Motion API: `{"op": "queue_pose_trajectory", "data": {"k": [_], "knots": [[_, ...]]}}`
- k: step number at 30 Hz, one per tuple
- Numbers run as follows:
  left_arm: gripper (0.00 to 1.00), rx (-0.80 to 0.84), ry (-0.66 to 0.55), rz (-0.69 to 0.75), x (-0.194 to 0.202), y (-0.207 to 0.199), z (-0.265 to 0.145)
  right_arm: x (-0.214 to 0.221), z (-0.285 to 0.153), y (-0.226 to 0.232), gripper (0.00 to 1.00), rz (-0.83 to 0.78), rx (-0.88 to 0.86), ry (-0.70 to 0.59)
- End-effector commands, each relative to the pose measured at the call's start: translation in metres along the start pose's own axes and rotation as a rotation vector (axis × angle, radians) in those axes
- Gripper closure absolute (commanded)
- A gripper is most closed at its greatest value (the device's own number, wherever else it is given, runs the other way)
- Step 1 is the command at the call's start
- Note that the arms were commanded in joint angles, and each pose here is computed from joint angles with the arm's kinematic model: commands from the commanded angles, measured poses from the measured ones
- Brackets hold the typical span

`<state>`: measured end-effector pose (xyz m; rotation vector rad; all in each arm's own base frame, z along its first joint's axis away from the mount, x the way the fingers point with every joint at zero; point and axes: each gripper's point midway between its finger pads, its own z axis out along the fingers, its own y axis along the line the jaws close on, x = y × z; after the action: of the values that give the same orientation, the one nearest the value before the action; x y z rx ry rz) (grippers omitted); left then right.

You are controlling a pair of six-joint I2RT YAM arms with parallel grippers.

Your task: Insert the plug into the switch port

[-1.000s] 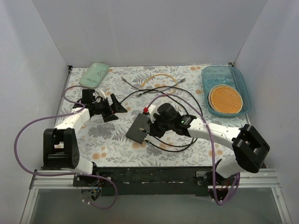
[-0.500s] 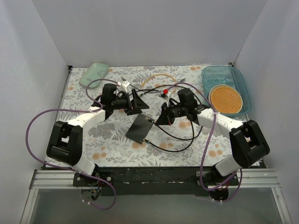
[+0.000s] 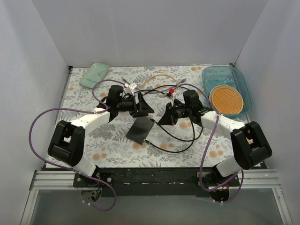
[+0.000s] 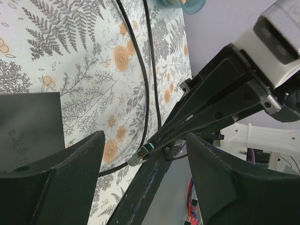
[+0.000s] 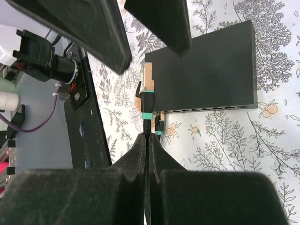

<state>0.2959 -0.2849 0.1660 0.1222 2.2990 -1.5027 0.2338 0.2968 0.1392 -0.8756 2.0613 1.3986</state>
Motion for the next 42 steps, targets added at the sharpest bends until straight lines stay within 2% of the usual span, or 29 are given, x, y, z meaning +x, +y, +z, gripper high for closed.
{"op": "queue_pose_trajectory", "data": {"k": [1,4,9,10,11,14,19,21,23,25,26,27,30,33,35,37,38,42], "knots": [[0.33,0.008,0.033,0.058,0.007,-0.012,0.005,-0.02,-0.006,0.017,0.99,-0.048,-0.055,-0.071],[0.33,0.002,0.048,0.067,0.013,-0.011,0.007,-0.02,-0.005,0.019,0.99,-0.044,-0.064,-0.08],[0.41,0.014,0.065,0.079,0.02,-0.017,0.008,-0.018,-0.004,0.013,0.99,-0.018,-0.047,-0.086],[0.45,0.013,0.064,0.079,0.021,-0.017,0.008,-0.018,-0.004,0.013,0.99,-0.021,-0.044,-0.093],[0.56,0.011,0.059,0.078,0.021,-0.018,0.007,-0.017,-0.004,0.013,0.99,-0.017,-0.045,-0.095],[0.72,0.015,0.065,0.071,0.022,-0.018,0.007,-0.019,-0.004,0.01,0.99,-0.017,-0.027,-0.108],[0.78,0.031,0.076,0.073,0.024,-0.022,0.006,-0.023,-0.004,0.01,0.99,-0.003,-0.027,-0.131],[0.94,0.034,0.077,0.076,0.024,-0.024,0.006,-0.026,-0.004,0.008,0.99,0.001,-0.01,-0.146],[1.0,0.025,0.061,0.078,0.021,-0.024,0.005,-0.03,-0.005,0.005,0.99,-0.003,0.015,-0.162],[1.0,-0.006,0.06,0.046,0.022,-0.021,0.003,-0.034,-0.008,-0.001,0.9,-0.003,0.068,-0.175],[1.0,-0.024,0.045,0.038,0.019,-0.02,0.003,-0.035,-0.01,-0.003,0.8,-0.021,0.093,-0.179],[1.0,-0.035,0.046,0.027,0.02,-0.018,0.003,-0.041,-0.015,-0.002,0.62,-0.037,0.123,-0.198],[1.0,-0.07,0.022,-0.019,0.015,-0.017,0.003,-0.054,-0.032,-0.007,0.36,-0.084,0.252,-0.241],[1.0,-0.14,0.0,-0.077,0.011,-0.009,0.003,-0.064,-0.047,-0.009,0.28,-0.158,0.396,-0.251],[1.0,-0.165,-0.006,-0.101,0.008,-0.006,0.005,-0.075,-0.046,-0.004,0.27,-0.224,0.489,-0.255],[1.0,-0.182,-0.012,-0.115,0.008,-0.003,0.005,-0.067,-0.043,-0.011,0.25,-0.271,0.585,-0.193],[1.0,-0.186,-0.014,-0.128,0.007,-0.002,0.006,-0.066,-0.033,0.0,0.25,-0.304,0.576,-0.163],[1.0,-0.205,-0.011,-0.131,0.006,0.002,0.009,-0.041,-0.008,-0.004,0.26,-0.321,0.599,-0.038]]}}
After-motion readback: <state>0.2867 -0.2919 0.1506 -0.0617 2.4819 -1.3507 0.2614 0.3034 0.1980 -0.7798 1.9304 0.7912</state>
